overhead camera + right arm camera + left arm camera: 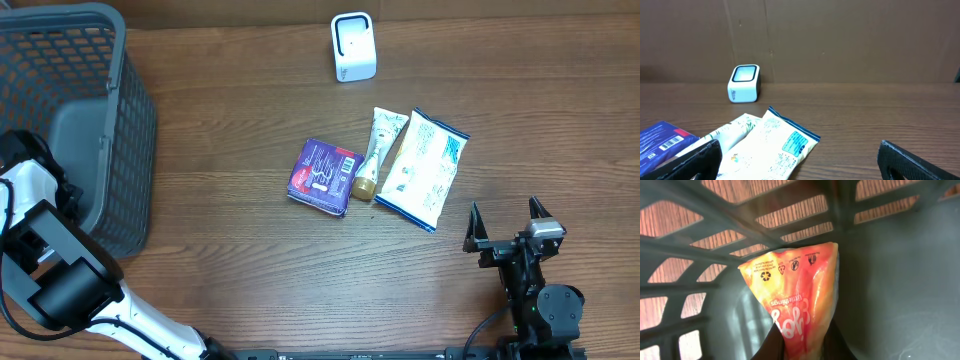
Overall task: Scan the item barcode
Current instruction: 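Reach into the basket and grasp the orange packet with left gripper, then carry the orange packet toward the items near the scanner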
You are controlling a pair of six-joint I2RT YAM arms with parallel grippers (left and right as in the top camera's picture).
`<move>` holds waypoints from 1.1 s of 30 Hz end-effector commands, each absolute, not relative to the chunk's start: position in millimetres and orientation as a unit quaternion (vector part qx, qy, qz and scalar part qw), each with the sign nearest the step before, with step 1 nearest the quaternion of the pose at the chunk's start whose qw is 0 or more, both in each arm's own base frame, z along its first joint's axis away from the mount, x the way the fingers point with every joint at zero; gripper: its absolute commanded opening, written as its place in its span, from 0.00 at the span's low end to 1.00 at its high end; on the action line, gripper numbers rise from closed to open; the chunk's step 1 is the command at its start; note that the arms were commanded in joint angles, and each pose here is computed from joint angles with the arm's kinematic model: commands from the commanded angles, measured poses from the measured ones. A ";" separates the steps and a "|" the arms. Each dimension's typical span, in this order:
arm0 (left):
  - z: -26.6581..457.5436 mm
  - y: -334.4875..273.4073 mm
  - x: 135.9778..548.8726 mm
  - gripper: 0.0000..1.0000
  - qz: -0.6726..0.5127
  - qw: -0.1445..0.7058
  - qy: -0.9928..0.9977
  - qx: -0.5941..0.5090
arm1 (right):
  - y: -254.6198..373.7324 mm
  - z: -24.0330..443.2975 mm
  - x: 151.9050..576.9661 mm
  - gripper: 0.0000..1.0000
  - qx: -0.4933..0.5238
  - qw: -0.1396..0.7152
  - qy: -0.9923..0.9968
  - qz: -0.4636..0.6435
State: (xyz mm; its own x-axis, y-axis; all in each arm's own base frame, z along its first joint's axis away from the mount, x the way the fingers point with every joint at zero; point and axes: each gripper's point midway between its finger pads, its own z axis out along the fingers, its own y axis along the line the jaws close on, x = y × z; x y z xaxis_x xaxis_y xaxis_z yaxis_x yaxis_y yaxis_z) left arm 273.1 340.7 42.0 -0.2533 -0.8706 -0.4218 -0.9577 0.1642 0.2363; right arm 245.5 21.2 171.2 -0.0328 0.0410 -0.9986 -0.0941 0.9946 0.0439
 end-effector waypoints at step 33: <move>340.5 -115.3 392.5 0.04 -0.201 0.352 0.912 -0.059 | 17.9 169.8 245.8 1.00 -0.015 0.697 0.715 0.040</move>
State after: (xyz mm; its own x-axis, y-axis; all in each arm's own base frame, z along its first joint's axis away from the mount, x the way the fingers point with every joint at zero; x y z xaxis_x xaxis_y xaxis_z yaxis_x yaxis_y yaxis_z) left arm 389.1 -63.5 388.0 -0.6251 -0.3657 -0.6896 -0.0420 0.8979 -0.4382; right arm 245.4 21.2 171.2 -0.0327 0.0407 -0.9986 -0.0941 0.9946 0.0436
